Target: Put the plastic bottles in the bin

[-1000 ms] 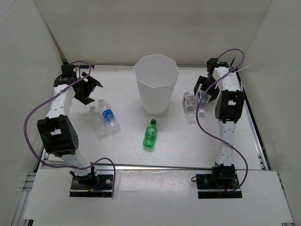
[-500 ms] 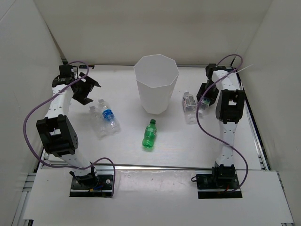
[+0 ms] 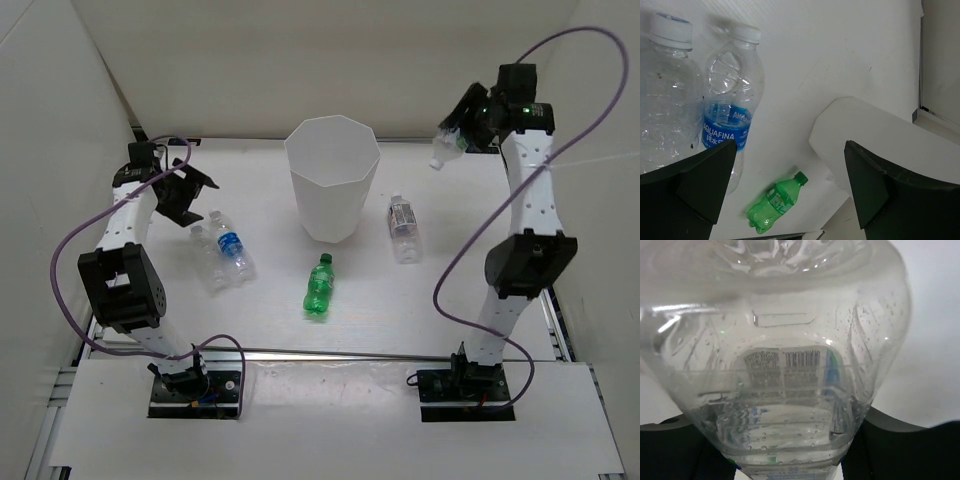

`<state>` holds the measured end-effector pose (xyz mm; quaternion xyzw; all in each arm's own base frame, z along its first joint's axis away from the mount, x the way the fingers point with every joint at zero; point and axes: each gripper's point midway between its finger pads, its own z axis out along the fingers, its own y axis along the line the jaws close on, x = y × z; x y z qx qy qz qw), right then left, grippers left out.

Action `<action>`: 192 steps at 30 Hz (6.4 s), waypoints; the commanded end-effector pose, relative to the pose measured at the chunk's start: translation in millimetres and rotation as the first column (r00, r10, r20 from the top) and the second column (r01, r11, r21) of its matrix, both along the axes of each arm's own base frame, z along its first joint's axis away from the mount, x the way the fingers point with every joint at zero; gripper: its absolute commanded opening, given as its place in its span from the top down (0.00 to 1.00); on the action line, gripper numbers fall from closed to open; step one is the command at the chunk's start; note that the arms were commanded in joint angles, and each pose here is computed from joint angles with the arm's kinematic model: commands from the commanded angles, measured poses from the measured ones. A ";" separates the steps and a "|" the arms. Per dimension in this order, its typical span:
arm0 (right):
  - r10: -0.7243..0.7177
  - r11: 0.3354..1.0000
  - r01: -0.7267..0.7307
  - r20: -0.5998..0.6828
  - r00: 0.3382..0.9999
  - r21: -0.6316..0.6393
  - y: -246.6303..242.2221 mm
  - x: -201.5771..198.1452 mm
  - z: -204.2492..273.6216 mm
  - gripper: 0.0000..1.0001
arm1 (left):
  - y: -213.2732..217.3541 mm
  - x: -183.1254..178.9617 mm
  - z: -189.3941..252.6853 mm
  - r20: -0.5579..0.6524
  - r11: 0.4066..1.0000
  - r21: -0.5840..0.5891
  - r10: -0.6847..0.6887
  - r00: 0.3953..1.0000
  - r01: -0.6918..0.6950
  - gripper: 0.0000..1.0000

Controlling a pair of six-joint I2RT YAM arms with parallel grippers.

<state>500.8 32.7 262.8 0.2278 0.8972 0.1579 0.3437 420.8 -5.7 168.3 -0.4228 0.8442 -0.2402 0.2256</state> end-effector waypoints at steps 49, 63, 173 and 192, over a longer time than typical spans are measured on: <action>0.456 0.823 -0.567 0.567 0.686 0.024 165.3 -117.5 206.0 0.01 | 35.5 -91.3 -61.2 -0.351 0.969 0.232 0.170 0.921 -0.091 0.00; 0.468 0.808 -0.585 0.527 0.710 0.072 154.3 -139.4 199.7 0.01 | 26.3 -117.2 -103.7 -0.359 0.976 0.216 0.098 0.928 -0.019 0.00; 0.261 0.959 -0.282 -0.342 0.903 -0.012 73.6 -97.6 -69.2 0.02 | -91.7 -43.8 167.7 0.293 0.889 0.418 -0.325 0.899 0.185 0.00; 0.310 0.930 -0.369 -0.566 0.764 0.012 101.6 -82.8 -207.4 0.01 | -53.0 -73.5 61.5 -0.030 0.880 0.399 -0.267 0.963 0.257 0.00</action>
